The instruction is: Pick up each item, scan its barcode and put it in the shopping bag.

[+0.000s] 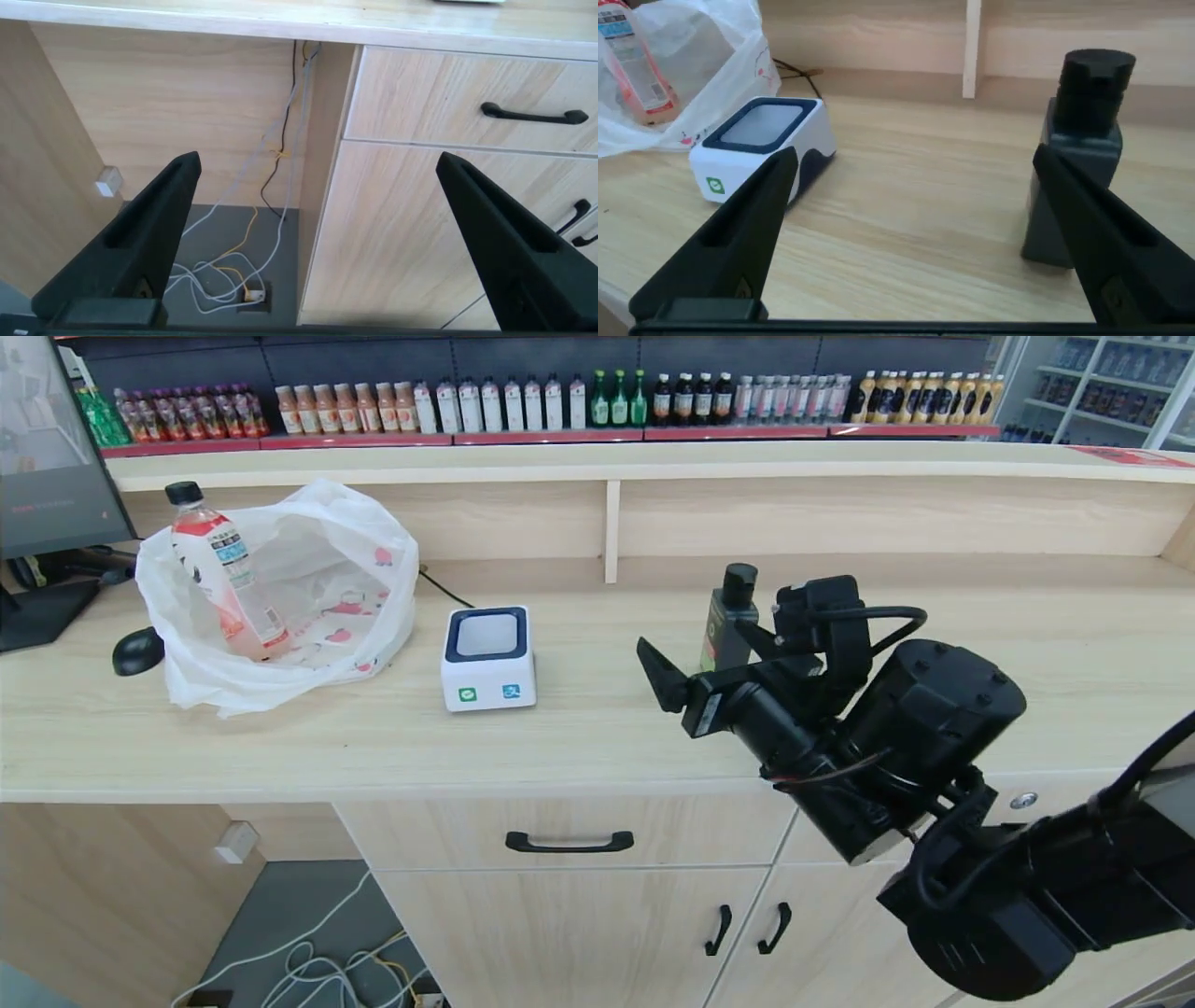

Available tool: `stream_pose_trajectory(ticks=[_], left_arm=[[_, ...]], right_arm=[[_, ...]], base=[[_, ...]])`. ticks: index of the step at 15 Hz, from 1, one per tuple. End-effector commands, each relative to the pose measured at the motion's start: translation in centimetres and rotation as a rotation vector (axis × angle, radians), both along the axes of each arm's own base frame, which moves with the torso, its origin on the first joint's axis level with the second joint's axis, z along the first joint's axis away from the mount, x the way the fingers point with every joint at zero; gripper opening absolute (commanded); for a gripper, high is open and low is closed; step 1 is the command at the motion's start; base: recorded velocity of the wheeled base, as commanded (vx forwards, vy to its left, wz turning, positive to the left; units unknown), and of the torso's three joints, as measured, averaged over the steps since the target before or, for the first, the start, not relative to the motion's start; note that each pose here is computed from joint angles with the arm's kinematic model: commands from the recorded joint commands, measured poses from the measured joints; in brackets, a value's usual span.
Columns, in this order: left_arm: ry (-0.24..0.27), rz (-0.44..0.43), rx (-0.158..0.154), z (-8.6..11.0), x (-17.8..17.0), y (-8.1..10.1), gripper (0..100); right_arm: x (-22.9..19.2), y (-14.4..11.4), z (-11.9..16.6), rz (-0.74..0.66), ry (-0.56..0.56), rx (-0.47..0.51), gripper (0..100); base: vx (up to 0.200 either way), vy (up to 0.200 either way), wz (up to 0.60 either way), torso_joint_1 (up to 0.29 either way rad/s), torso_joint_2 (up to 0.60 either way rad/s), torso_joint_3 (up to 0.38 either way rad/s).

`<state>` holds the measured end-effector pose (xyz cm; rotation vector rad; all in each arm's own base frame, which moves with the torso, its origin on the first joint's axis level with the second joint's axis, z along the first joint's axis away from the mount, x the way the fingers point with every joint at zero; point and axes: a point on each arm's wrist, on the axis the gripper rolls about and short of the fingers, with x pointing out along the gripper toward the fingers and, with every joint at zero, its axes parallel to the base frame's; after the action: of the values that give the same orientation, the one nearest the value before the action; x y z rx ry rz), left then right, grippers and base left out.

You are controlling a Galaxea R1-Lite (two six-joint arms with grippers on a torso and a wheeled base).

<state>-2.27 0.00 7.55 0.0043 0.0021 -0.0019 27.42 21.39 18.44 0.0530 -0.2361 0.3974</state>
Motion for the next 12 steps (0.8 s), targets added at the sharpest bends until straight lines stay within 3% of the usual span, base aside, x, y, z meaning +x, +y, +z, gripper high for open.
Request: stream_pose_trajectory(ticks=[1, 12], left_arm=[[-0.001, 0.0, 0.0, 0.0, 0.0, 0.0, 100], [-0.001, 0.0, 0.0, 0.0, 0.0, 0.0, 100]], right_arm=[[0.8, -0.7, 1.6, -0.038, -0.02, 0.005, 100], [4.7, -1.9, 1.6, -0.14, 0.066, -0.037, 100]], base=[[0.0, 0.0, 0.0, 0.0, 0.0, 0.0], [0.0, 0.0, 0.0, 0.0, 0.0, 0.0]])
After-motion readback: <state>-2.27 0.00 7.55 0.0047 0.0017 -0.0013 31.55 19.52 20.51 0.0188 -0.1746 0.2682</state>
